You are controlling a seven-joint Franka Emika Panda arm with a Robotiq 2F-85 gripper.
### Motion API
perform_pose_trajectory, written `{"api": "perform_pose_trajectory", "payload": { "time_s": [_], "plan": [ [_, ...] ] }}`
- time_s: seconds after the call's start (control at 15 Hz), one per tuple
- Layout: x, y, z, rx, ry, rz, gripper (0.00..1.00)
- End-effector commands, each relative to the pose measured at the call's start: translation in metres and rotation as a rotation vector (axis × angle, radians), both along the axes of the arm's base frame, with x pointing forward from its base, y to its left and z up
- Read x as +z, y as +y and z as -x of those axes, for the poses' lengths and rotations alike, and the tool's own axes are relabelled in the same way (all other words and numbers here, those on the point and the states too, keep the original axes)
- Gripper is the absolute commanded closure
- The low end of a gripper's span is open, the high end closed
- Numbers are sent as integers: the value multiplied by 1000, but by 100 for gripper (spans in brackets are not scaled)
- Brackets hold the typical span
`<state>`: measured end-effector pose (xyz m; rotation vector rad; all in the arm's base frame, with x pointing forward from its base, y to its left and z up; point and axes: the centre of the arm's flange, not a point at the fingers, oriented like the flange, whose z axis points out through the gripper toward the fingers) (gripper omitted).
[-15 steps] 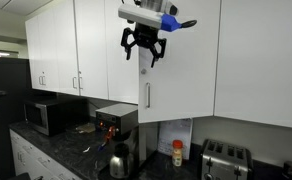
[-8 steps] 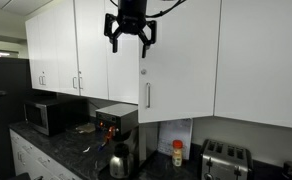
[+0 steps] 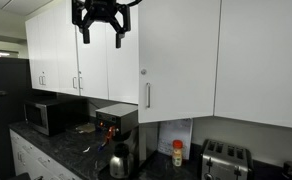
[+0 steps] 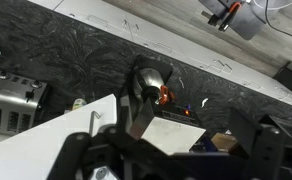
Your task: Open the third cabinet door from the right
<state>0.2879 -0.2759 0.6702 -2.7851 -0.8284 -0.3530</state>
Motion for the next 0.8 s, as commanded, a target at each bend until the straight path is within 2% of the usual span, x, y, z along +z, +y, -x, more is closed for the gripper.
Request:
{"api": "perform_pose_trajectory", "payload": {
  "time_s": [0.0, 0.2, 0.4, 0.6, 0.67, 0.73],
  "plan": [
    [-8, 34, 13, -34, 0, 2, 0],
    [-13, 57, 8, -176, -18, 0, 0],
    [-19, 77, -4, -326, -56, 43, 0],
    [-26, 100, -14, -389, -76, 67, 0],
    [-11, 83, -15, -350, -65, 37, 0],
    [-15, 90, -18, -363, -66, 44, 0]
  ]
}}
